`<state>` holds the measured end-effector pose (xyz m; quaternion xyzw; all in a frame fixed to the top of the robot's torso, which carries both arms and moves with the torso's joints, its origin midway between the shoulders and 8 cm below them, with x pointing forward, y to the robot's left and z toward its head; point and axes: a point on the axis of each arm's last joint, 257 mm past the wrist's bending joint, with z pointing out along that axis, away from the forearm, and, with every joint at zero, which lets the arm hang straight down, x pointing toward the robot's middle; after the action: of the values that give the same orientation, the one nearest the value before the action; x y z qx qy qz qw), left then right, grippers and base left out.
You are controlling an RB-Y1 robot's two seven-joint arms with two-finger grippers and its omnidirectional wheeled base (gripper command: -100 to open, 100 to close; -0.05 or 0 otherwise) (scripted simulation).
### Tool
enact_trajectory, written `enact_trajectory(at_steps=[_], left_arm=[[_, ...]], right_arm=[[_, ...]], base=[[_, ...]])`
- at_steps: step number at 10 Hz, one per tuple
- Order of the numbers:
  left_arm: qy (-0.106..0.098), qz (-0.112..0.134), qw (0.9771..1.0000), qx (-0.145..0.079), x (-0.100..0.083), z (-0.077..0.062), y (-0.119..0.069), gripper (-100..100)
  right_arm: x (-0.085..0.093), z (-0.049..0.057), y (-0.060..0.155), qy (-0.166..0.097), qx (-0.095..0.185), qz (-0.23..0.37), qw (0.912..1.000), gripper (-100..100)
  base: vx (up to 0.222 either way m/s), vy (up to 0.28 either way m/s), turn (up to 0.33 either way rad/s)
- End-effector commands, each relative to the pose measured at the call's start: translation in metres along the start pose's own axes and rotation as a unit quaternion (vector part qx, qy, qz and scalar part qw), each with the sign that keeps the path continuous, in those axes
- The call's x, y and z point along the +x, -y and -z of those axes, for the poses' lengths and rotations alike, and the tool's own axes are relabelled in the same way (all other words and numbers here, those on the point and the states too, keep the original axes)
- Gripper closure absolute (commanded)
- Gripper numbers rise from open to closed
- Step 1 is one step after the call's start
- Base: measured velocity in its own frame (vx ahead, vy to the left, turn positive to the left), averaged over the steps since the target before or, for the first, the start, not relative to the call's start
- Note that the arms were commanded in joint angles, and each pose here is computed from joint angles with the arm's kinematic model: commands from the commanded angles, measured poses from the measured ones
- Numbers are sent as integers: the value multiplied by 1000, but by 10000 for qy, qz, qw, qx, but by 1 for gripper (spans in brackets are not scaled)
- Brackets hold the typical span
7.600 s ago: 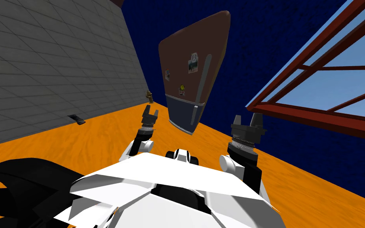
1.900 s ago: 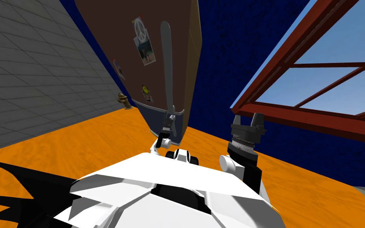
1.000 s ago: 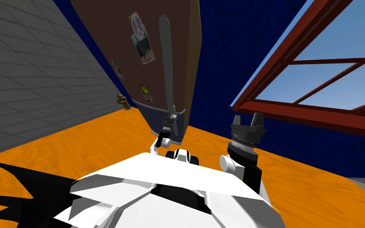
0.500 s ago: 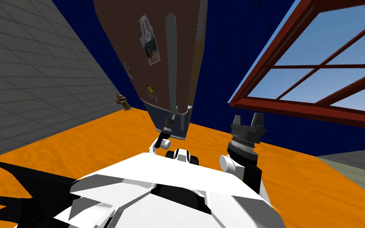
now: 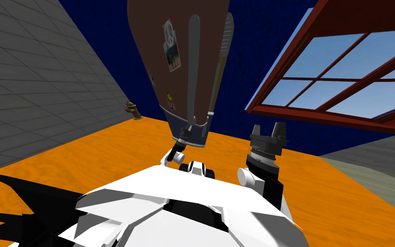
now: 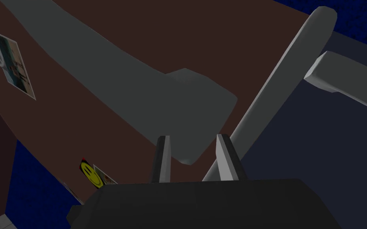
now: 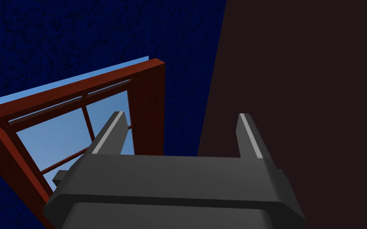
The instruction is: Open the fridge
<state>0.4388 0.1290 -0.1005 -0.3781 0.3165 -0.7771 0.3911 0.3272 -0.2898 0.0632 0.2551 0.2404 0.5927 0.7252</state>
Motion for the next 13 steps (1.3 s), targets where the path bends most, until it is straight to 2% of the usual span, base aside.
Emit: enact_trajectory(at_steps=[1, 2, 4, 5, 7, 8, 10, 11, 13], left_arm=[[-236, 123, 9996, -29, 13, 5, 4, 100], [-236, 123, 9996, -29, 13, 5, 4, 100], [-468, 260, 9985, -71, 27, 11, 7, 100], [-468, 260, 9985, -71, 27, 11, 7, 100], [-694, 409, 9967, -126, 40, 18, 10, 100], [-694, 409, 9967, -126, 40, 18, 10, 100], [-913, 571, 9940, -192, 54, 26, 13, 100], [-913, 571, 9940, -192, 54, 26, 13, 100], [-1125, 745, 9905, -271, 67, 34, 16, 100]], right_arm=[[0, 0, 0, 0, -1, 0, 10000, 0], [0, 0, 0, -1, -2, 1, 10000, 0], [0, 0, 0, 0, -1, 1, 10000, 0], [0, 0, 0, -1, -1, 1, 10000, 0], [0, 0, 0, -1, -1, 1, 10000, 0], [0, 0, 0, -1, -1, 1, 10000, 0], [0, 0, 0, 0, -1, 1, 10000, 0], [0, 0, 0, -1, -1, 1, 10000, 0], [0, 0, 0, 0, -1, 1, 10000, 0]], base=[[-106, 261, -144], [-103, 228, -87], [-119, 234, -93], [-152, 234, -62], [-160, 253, -81], [-133, 209, -56], [-130, 263, -89], [-118, 234, -54], [-148, 252, -91]])
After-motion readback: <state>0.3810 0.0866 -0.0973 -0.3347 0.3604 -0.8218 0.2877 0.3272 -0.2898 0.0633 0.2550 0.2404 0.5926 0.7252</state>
